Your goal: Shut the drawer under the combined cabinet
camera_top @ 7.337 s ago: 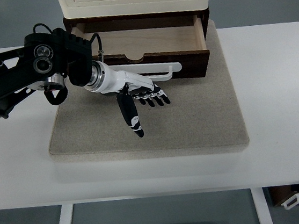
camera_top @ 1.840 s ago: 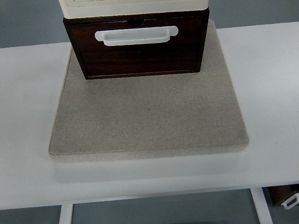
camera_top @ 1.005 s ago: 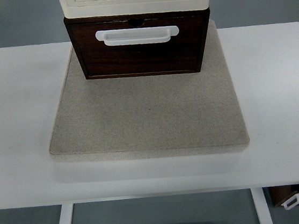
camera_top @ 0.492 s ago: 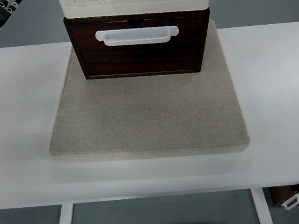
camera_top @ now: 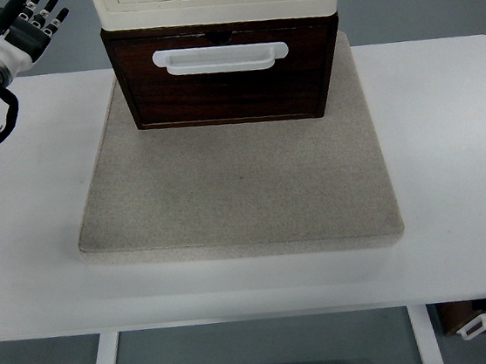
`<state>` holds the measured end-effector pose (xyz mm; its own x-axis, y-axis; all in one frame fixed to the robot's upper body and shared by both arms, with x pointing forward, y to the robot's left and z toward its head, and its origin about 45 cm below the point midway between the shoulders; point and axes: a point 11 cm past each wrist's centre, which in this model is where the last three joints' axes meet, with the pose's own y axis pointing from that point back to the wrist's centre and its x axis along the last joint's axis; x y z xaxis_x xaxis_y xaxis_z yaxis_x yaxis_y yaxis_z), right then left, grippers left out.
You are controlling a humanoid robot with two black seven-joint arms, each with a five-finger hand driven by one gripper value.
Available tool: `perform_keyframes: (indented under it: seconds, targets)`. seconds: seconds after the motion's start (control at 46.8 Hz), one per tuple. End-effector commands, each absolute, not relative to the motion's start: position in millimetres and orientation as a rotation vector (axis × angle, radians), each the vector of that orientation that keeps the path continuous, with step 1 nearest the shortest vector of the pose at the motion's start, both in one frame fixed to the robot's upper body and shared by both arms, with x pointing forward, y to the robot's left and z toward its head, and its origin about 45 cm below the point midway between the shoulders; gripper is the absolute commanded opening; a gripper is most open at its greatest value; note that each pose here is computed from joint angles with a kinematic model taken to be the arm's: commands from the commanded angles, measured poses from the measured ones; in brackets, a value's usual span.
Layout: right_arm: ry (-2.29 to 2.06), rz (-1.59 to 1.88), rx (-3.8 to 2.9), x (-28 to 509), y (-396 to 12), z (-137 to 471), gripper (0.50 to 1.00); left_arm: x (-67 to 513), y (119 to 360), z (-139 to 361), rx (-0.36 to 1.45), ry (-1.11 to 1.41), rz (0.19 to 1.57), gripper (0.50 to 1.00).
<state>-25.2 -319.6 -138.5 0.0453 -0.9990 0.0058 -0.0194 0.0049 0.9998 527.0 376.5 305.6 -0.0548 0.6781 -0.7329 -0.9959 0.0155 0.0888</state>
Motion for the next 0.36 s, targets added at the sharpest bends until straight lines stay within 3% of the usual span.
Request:
perform_keyframes:
  seconds: [0.0, 0.342]
  targets:
    - [-1.193, -1.163, 1.240, -25.1, -319.6, -138.5, 0.952, 527.3, 371.4, 302.2, -0.573, 0.724, 1.486, 0.996]
    - [-1.198, -1.166, 1.239, -24.9, -319.7, -138.5, 0.952, 527.3, 364.0, 295.3, -0.562, 0.727, 1.483, 0.996]
